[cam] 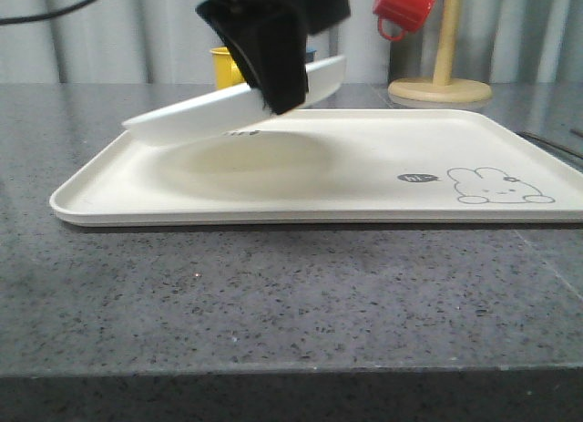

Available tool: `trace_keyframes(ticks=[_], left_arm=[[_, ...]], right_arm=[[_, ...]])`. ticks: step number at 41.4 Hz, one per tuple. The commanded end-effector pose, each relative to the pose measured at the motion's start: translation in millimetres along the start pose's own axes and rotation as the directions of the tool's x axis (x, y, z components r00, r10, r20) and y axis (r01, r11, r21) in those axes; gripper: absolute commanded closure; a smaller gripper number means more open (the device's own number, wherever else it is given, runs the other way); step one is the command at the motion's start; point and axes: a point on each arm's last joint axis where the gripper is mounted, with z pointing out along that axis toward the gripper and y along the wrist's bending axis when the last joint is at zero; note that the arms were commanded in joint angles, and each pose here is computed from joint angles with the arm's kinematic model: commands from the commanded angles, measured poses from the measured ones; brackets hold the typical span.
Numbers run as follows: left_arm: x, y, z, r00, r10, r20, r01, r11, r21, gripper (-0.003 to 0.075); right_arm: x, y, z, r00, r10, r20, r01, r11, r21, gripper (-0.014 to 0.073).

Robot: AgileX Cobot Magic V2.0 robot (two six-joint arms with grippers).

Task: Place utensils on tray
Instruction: 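Carry the white plate with the left gripper onto the tray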

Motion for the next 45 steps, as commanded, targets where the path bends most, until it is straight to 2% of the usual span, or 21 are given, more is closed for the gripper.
trace_keyframes(ticks=[1, 7, 16, 20, 25, 29, 36, 39, 45], left_arm=[[-7, 1, -13, 0.999, -0.003, 0.049, 0.004, 1.0, -0.021, 0.0739], [-7, 2, 4, 1.0, 0.0, 0.0, 0.0, 1.0, -0.017, 0.0739], [-6, -1, 8, 1.0, -0.01, -0.016, 0.01, 1.0, 0.006, 0.0721], [-6, -1, 8, 1.0, -0.01, -0.016, 0.01, 1.0, 0.006, 0.0628], [-6, -1, 8, 1.0, -0.01, -0.016, 0.011, 1.0, 0.006, 0.0448], [-5, -1, 5, 1.0, -0.011, -0.022, 0.011, 1.0, 0.007, 0.0374], [-1, 1, -26, 1.0, -0.019, 0.006, 0.019, 1.0, -0.006, 0.0409], [3, 4, -42, 0.999, -0.024, 0.032, 0.025, 1.0, -0.018, 0.0471], [14, 13, -73, 0.996, -0.055, 0.07, 0.058, 0.997, -0.041, 0.0673]], right_arm=[[-19, 0, -2, 0.994, -0.004, 0.107, 0.004, 1.0, 0.001, -0.0005], [-19, 0, -2, 0.994, -0.004, 0.107, 0.004, 1.0, 0.001, -0.0005], [-19, 0, -2, 0.994, -0.004, 0.107, 0.004, 1.0, 0.001, -0.0005], [-19, 0, -2, 0.994, -0.004, 0.107, 0.004, 1.0, 0.001, -0.0005], [-19, 0, -2, 0.994, -0.004, 0.107, 0.004, 1.0, 0.001, -0.0005], [-19, 0, -2, 0.994, -0.004, 0.107, 0.004, 1.0, 0.001, -0.0005], [-19, 0, -2, 0.994, -0.004, 0.107, 0.004, 1.0, 0.001, -0.0005], [-19, 0, -2, 0.994, -0.004, 0.107, 0.004, 1.0, 0.001, -0.0005], [-19, 0, -2, 0.994, -0.004, 0.107, 0.004, 1.0, 0.001, -0.0005]])
